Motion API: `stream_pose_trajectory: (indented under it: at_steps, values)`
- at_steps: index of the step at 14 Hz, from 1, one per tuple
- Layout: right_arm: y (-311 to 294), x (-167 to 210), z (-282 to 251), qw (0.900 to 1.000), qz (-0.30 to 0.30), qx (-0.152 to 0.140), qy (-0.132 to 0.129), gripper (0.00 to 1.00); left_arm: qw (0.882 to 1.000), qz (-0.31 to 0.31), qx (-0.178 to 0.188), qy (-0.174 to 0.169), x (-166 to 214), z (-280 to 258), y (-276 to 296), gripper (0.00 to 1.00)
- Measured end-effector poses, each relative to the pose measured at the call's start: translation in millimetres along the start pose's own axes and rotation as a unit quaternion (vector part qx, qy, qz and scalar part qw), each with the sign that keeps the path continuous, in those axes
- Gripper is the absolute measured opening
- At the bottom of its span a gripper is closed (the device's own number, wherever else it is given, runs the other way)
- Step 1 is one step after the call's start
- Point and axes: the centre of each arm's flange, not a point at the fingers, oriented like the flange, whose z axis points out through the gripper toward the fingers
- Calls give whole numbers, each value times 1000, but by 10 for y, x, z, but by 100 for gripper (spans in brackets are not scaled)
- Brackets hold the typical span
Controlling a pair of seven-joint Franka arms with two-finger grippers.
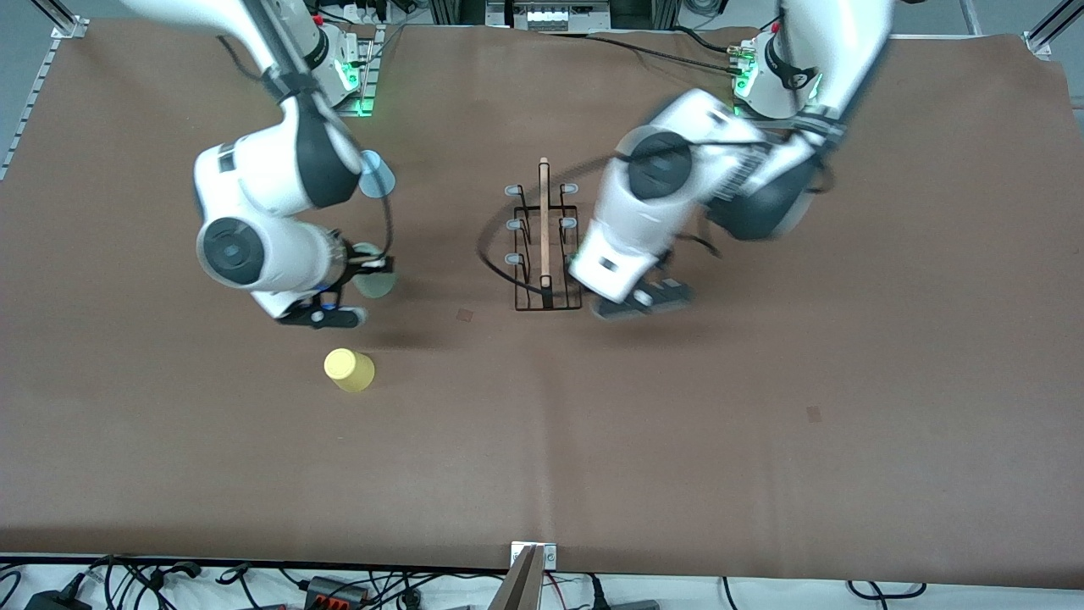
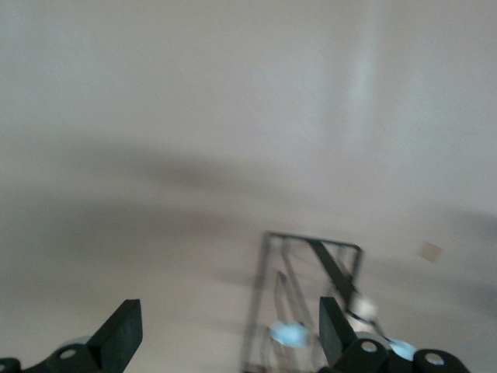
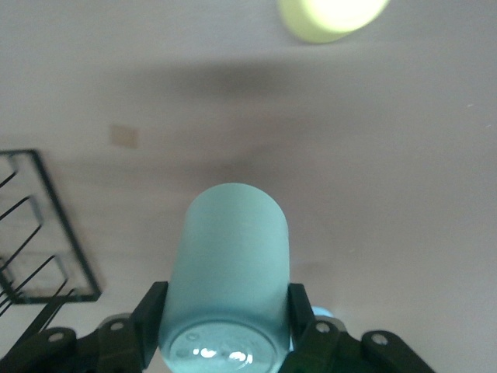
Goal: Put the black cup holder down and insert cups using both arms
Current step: 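Move the blue cup toward the holder while the left gripper withdraws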
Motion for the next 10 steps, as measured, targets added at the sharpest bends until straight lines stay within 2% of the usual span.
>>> stream_pose_trajectory:
  at_steps: [2, 6, 8, 10]
  values:
    - [-444, -242, -55, 1000, -24, -5, 6, 67, 1000, 19, 8, -7, 304, -124, -479, 100]
    - [-1189, -809, -118, 999, -30, 14, -1, 67, 997, 63, 29, -19, 559, -335, -1142, 100]
    - [-1563, -1146, -5, 999, -37, -1, -10, 67, 997, 67, 46, -15, 721, -444, -1684, 100]
    - [-1848, -1387, 180, 999, -44, -17, -16, 67, 998, 61, 28, -14, 883, -670, -2395, 100]
